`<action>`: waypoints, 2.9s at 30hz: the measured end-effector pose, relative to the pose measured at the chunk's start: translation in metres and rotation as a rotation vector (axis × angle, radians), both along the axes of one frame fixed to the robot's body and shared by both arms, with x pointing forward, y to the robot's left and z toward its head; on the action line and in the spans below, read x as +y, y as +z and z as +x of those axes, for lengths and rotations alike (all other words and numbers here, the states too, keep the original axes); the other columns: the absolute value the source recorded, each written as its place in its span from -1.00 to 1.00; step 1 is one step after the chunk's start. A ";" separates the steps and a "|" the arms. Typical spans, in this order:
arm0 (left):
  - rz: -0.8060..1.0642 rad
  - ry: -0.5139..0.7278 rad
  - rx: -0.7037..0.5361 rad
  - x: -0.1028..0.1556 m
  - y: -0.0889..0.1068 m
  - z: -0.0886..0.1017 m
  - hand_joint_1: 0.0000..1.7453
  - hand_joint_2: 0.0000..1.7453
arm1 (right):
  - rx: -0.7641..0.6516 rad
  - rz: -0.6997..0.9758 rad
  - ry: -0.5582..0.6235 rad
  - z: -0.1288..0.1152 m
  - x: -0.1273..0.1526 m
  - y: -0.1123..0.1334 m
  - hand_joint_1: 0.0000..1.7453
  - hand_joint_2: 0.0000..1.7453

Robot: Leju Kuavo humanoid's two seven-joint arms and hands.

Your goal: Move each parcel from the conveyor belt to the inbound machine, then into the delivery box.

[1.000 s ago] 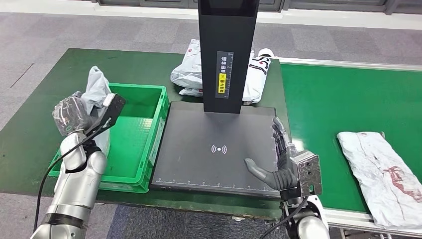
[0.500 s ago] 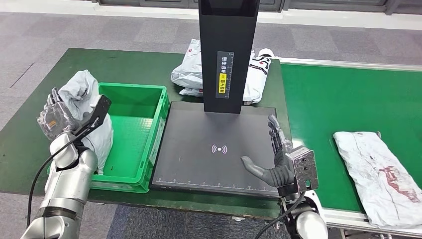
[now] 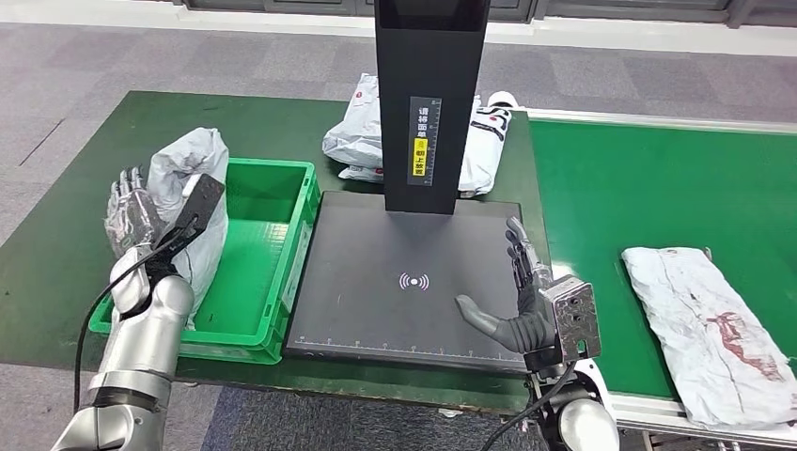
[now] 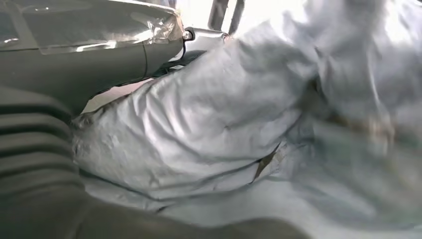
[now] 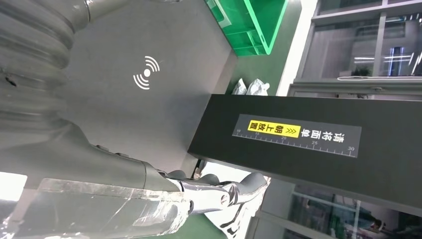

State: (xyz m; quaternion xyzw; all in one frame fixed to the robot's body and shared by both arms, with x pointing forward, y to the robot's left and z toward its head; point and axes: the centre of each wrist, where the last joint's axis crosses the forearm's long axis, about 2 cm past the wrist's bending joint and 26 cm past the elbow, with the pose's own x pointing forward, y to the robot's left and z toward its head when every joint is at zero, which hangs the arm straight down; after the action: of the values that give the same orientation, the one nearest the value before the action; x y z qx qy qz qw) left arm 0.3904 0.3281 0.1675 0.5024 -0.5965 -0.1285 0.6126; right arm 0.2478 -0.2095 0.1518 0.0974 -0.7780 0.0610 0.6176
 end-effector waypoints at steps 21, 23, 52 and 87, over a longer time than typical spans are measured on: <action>-0.633 -0.665 -0.083 -0.066 0.040 0.002 -1.00 -1.00 | 0.002 -0.003 -0.012 -0.002 -0.002 -0.002 -1.00 1.00; -0.627 -0.684 -0.097 -0.070 0.043 0.001 -1.00 0.00 | 0.008 -0.008 -0.018 -0.002 -0.002 -0.002 -1.00 1.00; -1.083 -1.092 -0.357 -0.158 0.018 -0.093 -1.00 1.00 | 0.433 -1.086 -0.542 0.104 -0.222 0.001 -1.00 1.00; -1.140 -1.027 -0.316 -0.150 -0.019 -0.099 -1.00 1.00 | 0.828 -1.390 -0.191 0.034 -0.221 -0.099 -1.00 1.00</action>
State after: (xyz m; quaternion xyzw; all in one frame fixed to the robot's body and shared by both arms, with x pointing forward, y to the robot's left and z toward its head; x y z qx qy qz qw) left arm 0.2910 0.1780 0.1486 -0.2162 -0.8082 0.0033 0.5478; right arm 0.2821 -0.4307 0.0533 -0.3603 -0.2759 0.4358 0.7773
